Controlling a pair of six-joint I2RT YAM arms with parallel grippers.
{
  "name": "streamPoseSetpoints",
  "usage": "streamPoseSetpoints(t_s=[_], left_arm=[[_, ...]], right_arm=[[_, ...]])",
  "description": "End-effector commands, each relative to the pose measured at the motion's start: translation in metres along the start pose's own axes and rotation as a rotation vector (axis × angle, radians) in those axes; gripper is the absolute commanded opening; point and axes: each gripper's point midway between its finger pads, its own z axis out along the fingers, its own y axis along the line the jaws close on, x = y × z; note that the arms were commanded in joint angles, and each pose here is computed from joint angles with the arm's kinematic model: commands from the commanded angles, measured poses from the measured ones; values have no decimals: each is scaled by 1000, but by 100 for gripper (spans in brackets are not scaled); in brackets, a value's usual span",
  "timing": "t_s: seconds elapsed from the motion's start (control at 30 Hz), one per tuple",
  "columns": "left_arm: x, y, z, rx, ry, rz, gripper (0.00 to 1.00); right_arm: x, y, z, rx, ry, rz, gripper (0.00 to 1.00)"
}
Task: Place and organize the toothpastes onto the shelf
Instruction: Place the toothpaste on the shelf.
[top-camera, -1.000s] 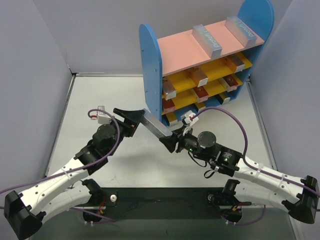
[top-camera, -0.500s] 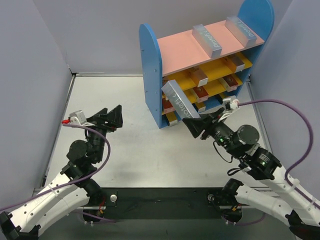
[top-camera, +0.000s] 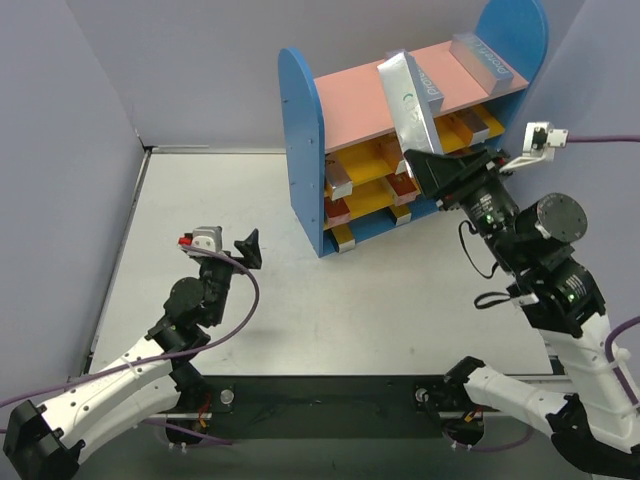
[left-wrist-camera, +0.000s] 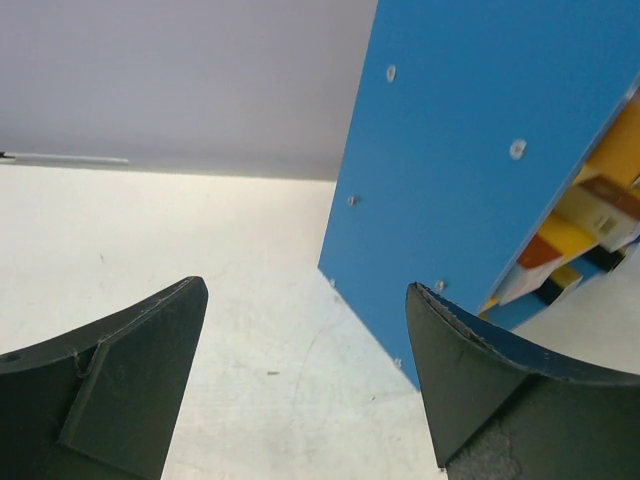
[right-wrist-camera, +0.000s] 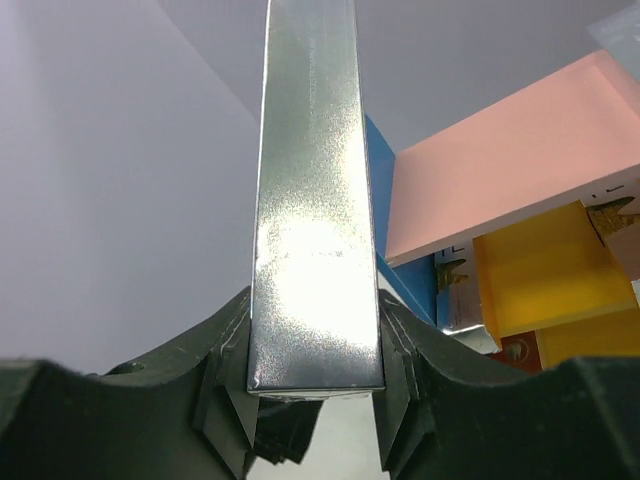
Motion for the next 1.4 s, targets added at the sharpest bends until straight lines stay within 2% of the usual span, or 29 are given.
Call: streamPoseSetpoints(t_s=[0.0,0.07,0.23,0.5,0.63,0.77,0.93,1.03,1.07,1.17,1.37], left_arm=[[13,-3,1,49,-4,80,92],[25,-5,1,65,18,100,92],[48,-5,0,84,52,156,92],[52,-8,11,105,61,197,92],[53,-3,15,95,69,154,92],[53,1,20,82,73,96,92],[54,0,20,86,77,79,92],[55,0,21,87,81,78,92],[56,-1,21,88,83,76,92],[57,-1,21,90,87,71,92],[58,-1,20,88,89,68,92]], right_arm=[[-22,0,30,-8,-22,140,5],[-22,-10,51,2,6,225,6],[-4,-28,96,32,80,312,6],[33,-39,146,29,185,478,8],[47,-36,159,8,232,545,8],[62,-25,164,-8,280,561,15],[78,-14,164,-16,319,568,19],[84,-13,161,-9,333,542,31],[87,-15,160,1,337,529,39],[86,-17,158,6,327,510,54],[87,-28,147,70,340,412,73]])
